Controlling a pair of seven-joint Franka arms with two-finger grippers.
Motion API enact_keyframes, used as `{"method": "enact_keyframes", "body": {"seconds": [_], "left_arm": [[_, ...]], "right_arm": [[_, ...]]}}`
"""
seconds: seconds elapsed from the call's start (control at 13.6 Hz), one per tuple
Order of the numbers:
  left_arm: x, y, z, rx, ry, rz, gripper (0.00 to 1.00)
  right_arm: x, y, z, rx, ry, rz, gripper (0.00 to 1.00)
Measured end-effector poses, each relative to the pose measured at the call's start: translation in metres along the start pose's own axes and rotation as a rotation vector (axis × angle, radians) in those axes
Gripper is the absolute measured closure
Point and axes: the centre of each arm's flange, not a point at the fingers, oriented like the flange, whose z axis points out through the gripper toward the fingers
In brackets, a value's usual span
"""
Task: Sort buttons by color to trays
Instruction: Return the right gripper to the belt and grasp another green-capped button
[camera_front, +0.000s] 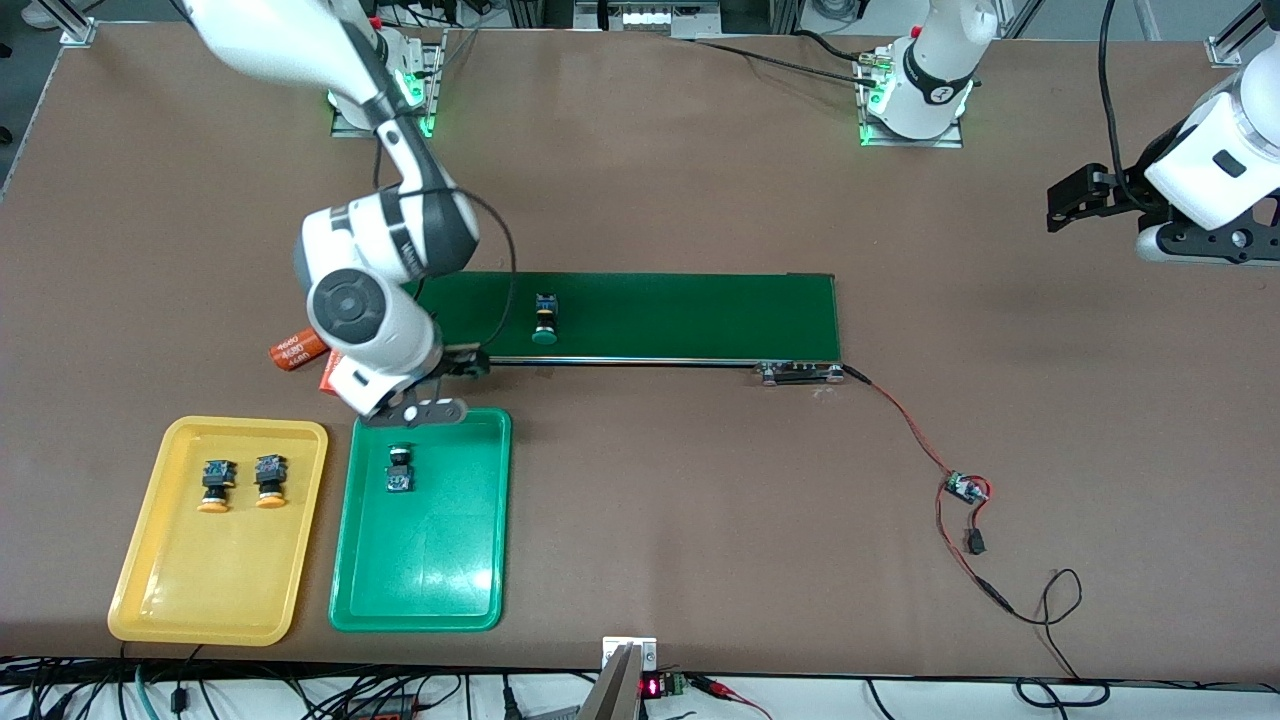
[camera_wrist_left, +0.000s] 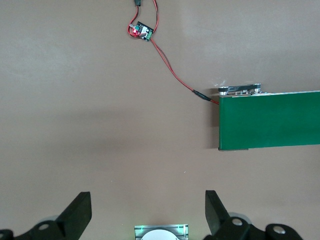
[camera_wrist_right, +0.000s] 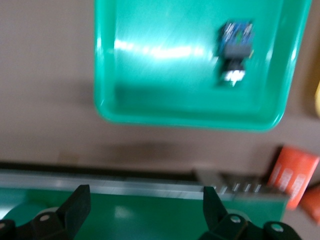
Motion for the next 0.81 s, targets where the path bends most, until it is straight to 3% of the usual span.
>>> {"method": "enact_keyframes", "body": {"seconds": [0.22,0.44,0.81], "left_arm": [[0.000,0.000,0.000,0.000,0.000,0.000,0.00],[0.000,0.000,0.000,0.000,0.000,0.000,0.00],[0.000,0.000,0.000,0.000,0.000,0.000,0.00]], "right_arm": [[-0.037,-0.040,0.002,-0.020,-0.063,0.054,0.00],[-0.063,-0.071,0.009,-0.021,-0.089,0.083,0.00],[-0.077,-0.081,0.036,-0.007,-0.074,0.092,0.00]]}}
